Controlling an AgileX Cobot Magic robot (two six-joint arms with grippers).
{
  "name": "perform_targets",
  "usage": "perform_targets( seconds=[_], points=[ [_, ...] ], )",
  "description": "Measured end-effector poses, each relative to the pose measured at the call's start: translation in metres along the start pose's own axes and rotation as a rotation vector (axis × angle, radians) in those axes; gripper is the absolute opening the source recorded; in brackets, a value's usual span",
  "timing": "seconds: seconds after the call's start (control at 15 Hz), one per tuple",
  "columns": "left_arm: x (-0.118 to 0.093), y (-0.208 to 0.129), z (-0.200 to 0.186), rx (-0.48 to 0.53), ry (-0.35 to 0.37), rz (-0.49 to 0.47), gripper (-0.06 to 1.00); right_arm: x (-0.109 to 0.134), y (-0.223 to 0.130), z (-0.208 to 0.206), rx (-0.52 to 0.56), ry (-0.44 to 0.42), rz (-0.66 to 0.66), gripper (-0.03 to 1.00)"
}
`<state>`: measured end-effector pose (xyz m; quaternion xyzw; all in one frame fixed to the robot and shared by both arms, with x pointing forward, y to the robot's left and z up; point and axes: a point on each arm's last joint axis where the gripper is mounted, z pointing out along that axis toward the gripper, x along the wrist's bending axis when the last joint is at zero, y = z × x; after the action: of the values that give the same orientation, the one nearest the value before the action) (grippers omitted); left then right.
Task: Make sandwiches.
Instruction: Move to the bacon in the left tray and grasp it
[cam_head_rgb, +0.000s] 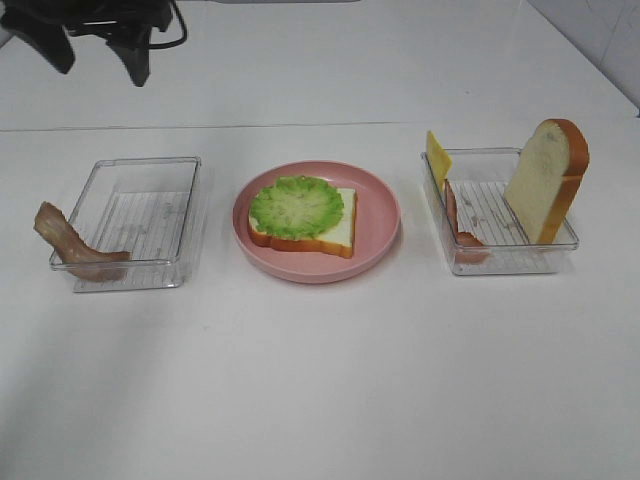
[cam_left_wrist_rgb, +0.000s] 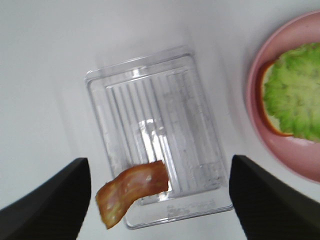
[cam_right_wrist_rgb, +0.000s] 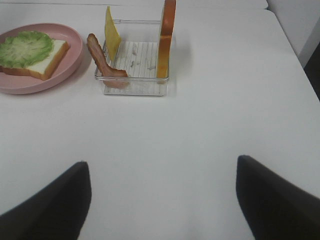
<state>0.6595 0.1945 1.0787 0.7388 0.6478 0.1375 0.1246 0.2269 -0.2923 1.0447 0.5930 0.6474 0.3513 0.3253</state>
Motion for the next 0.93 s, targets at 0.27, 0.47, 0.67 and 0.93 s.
perform_targets(
  seconds=[0.27, 0.47, 0.67, 0.93],
  points=[
    [0.05, -0.028, 0.012, 0.112, 0.018, -0.125, 0.73, 0.0, 0.0, 0.0, 0.0, 0.0, 0.0, 0.76],
    [0.07, -0.06, 0.044, 0.269, 0.028, -0.182, 0.73, 0.0, 0.0, 0.0, 0.0, 0.0, 0.0, 0.76],
    [0.068, -0.075, 0.061, 0.308, 0.013, -0.191, 0.73, 0.0, 0.0, 0.0, 0.0, 0.0, 0.0, 0.76],
    [0.065, -0.074, 0.093, 0.27, -0.02, -0.213, 0.66, 0.0, 0.0, 0.0, 0.0, 0.0, 0.0, 0.76]
  ],
)
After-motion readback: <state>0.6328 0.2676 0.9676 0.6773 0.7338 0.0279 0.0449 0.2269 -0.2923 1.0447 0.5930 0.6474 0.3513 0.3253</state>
